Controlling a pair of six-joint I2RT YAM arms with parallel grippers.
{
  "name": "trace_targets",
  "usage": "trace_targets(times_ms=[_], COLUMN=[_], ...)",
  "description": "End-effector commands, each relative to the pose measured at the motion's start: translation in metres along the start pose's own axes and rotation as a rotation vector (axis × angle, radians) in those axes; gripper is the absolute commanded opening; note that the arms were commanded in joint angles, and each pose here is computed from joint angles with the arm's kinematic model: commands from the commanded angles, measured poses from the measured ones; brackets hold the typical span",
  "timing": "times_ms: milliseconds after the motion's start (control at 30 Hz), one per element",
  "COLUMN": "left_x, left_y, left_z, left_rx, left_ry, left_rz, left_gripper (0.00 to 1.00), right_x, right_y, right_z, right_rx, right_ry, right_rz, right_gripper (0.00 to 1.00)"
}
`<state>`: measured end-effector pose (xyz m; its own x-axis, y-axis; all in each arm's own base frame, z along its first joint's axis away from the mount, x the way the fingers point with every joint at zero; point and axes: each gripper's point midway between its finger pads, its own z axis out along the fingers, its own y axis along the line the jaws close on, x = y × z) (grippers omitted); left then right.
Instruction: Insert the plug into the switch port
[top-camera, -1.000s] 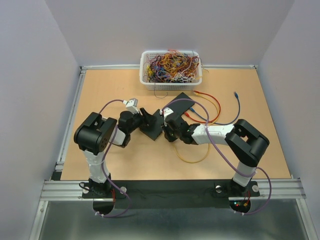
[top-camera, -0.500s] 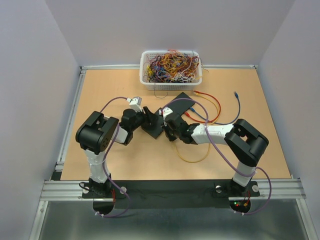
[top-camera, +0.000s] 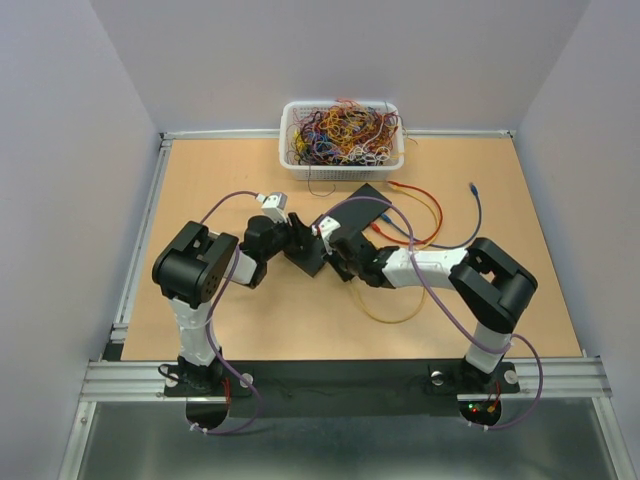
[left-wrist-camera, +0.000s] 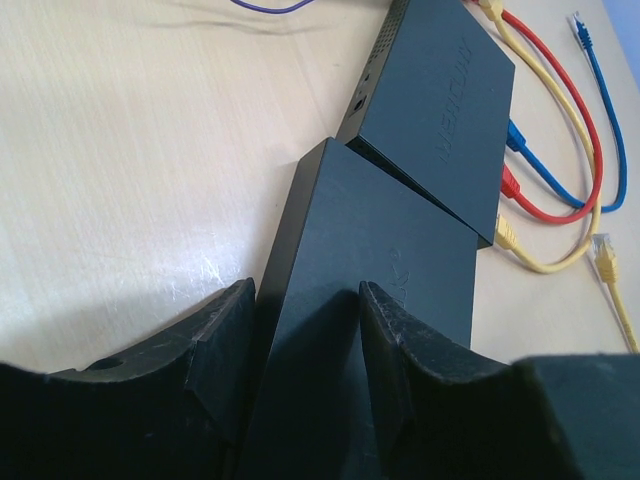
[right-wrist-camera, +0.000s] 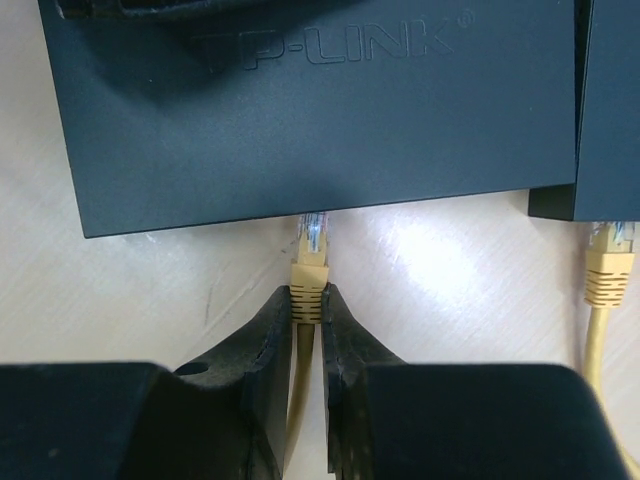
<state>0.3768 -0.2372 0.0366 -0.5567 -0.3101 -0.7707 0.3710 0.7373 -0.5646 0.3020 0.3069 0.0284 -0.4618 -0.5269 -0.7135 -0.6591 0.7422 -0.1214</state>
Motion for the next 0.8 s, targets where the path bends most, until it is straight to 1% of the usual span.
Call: trace_targets(times_ms=[0,167,433,567,700,767], left_x=[0.061,0.063,0.07,0.073,0.09,0.099], left_y=[-0.052,-0.053,-0.052,-0.054,-0.064,-0.073], left_z=[-0.012,-0.011,-0.007,-0.007,-0.008,-0.01], left_rx=[0.211,0.222,0.213,0.224,0.241,0.248], left_ry=[0.253,0.274,0.3,0.315,0.389,0.421], left_rz=[-0.031,-0.022,-0.019,-0.021,-0.024,-0.016], left_gripper=[0.53,0.5,0.5,0.5,0.5,0.5], right_x=[-0.051,-0.057,-0.067,-0.063,-0.074,-0.089], right_y=[-0.014,-0.028,-0.023,-0.021,-0.016,-0.015], right_z=[0.01,0.01,0.022,0.026,0.031,0.035], right_rx=[0.029,0.045,0.012,0.006,-0.018,-0.027], right_ry=[-0.148,-0.158,-0.167,-0.158,-0.177,-0.202], right_rz=[-0.06,-0.075,-0.071,-0.061,-0.075,-0.084], right_gripper=[0.0,0.0,0.0,0.0,0.0,0.0])
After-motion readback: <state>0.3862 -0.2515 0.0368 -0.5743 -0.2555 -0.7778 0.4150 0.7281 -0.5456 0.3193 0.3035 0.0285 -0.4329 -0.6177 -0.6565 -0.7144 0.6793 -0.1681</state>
